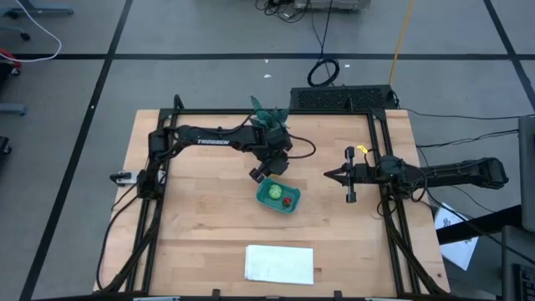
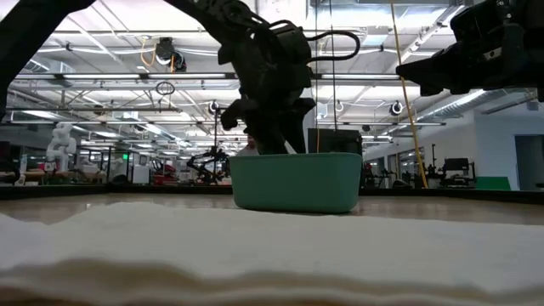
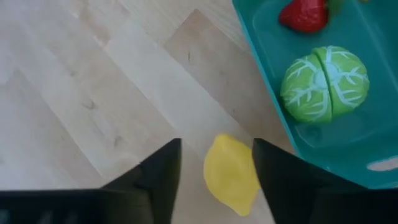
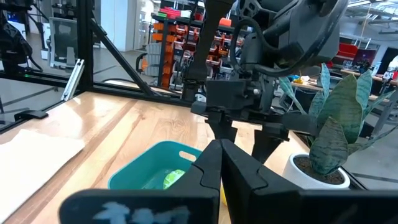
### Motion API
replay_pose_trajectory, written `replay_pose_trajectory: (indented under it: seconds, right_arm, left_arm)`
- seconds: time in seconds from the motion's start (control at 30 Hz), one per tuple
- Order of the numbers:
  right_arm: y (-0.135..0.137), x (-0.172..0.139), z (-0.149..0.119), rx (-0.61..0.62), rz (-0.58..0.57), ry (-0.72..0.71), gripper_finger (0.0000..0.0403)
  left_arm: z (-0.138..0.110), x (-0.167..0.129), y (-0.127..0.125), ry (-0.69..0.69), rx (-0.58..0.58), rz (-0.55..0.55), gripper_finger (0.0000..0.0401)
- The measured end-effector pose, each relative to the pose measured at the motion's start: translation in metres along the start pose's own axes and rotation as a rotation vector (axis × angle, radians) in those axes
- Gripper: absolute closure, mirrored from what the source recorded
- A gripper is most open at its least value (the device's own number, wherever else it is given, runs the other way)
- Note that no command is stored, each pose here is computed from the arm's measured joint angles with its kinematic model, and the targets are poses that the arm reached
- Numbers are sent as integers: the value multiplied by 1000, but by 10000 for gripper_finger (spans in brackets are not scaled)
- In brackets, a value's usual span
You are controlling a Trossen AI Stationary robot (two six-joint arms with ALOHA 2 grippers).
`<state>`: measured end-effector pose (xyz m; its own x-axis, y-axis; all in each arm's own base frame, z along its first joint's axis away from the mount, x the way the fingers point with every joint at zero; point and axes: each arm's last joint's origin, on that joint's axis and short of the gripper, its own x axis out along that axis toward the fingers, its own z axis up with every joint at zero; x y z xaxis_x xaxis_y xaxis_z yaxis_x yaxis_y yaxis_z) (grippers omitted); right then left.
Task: Pick and placing Produce into tupperware
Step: Put the yellow lemon into the green bin
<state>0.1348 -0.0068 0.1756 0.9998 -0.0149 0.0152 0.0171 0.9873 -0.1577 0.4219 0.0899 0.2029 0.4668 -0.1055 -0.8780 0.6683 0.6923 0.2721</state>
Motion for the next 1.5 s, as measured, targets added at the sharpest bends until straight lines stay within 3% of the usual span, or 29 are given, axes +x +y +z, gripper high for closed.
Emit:
replay_pose_trajectory:
  seconds: [0.2,0.43,0.83,1.5]
  right_arm:
    - [0,0,0,0,0,0,403]
    - [0,0,0,-1,0,0,403]
    - [0,0,1,-8,-2,-8,403]
    - [0,0,1,-1,-2,-6,403]
  left_arm:
    - [0,0,0,30,-50,20,130]
    - [-3,0,-1,80,-144,22,95]
    - [1,-3,1,33,-317,12,91]
    - [-8,25,1,58,-312,-26,91]
